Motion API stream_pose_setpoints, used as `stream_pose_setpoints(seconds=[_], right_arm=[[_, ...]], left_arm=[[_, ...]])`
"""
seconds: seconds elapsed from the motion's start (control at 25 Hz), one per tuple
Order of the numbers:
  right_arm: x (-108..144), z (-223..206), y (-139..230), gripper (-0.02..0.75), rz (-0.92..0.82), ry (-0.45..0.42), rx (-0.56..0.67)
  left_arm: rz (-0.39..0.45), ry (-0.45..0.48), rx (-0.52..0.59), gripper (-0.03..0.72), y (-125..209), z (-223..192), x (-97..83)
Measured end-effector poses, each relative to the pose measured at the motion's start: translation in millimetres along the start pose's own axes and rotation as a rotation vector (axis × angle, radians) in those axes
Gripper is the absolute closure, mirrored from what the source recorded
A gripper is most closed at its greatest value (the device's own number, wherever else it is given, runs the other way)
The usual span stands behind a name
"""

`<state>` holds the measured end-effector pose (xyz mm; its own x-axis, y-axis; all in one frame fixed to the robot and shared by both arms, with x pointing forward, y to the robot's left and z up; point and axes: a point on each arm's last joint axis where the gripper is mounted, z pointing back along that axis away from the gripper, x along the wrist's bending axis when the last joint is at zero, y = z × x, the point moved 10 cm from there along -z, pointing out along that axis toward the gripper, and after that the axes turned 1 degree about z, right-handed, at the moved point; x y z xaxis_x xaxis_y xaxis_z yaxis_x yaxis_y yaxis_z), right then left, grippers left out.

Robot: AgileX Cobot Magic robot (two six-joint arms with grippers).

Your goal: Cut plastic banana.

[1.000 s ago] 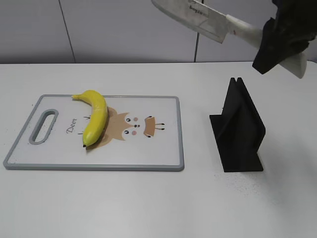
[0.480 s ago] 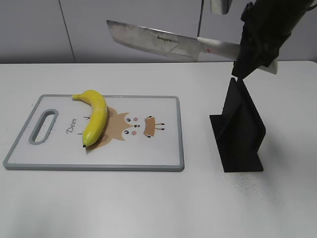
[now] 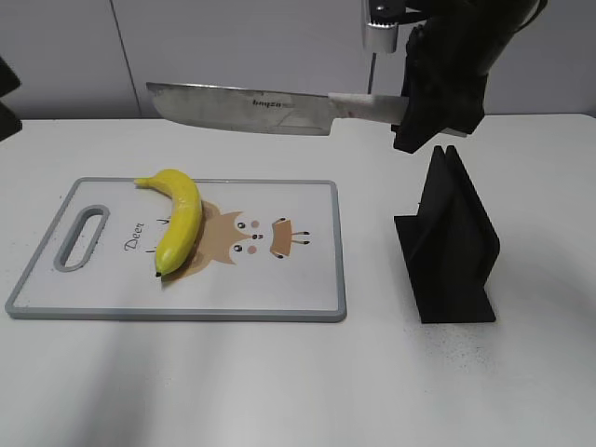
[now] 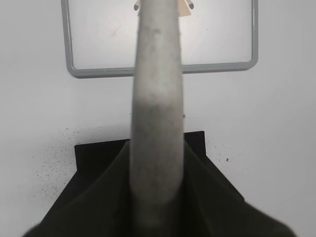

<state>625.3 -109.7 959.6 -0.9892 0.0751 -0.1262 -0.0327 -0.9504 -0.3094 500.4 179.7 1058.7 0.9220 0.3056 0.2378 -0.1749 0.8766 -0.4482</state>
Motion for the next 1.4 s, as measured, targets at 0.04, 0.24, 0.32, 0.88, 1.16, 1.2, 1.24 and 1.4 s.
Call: stream_pose_setpoints(seconds=[0.04,0.24,0.32,0.88,1.16,1.2,1.24,1.4], right_arm=[[-1.2,-2.7,-1.5,0.556,0.017,-0.002,0.0],[-3.2,-18.0,-19.9,0.556,0.088,-0.018,-0.012],[-2.4,-24.8,-31.9,0.556,0.119,-0.022,-0.016],[-9.1,-43.9,-70.1,0.556,0.168,-0.016,-0.074],[-7.9,-55.1,-73.1,0.556,0.149,-0.038,-0.096],[-7.8,-56.2,-72.9,0.556,0.149,-0.041,-0.096],[-7.8,-57.2,-72.7,0.556,0.148,-0.042,-0.095],[-13.1,-60.5,-73.9,0.556,0.142,-0.02,-0.103]], left_arm=[[-0.02,0.01,0.006,0.231,-1.1,-5.1,4.3],[-0.119,0.039,0.023,0.231,-7.7,-28.1,26.3],[-0.161,0.021,0.008,0.231,-12.5,-34.6,35.6],[-0.209,0.037,0.023,0.268,-8.1,-96.8,62.8],[-0.195,0.044,0.034,0.415,-3.8,-116.6,68.8],[-0.193,0.047,0.036,0.46,-3.2,-118.5,68.8],[-0.192,0.048,0.037,0.507,-2.8,-119.9,69.1],[-0.187,0.045,0.039,0.668,-1.6,-127.1,72.0]])
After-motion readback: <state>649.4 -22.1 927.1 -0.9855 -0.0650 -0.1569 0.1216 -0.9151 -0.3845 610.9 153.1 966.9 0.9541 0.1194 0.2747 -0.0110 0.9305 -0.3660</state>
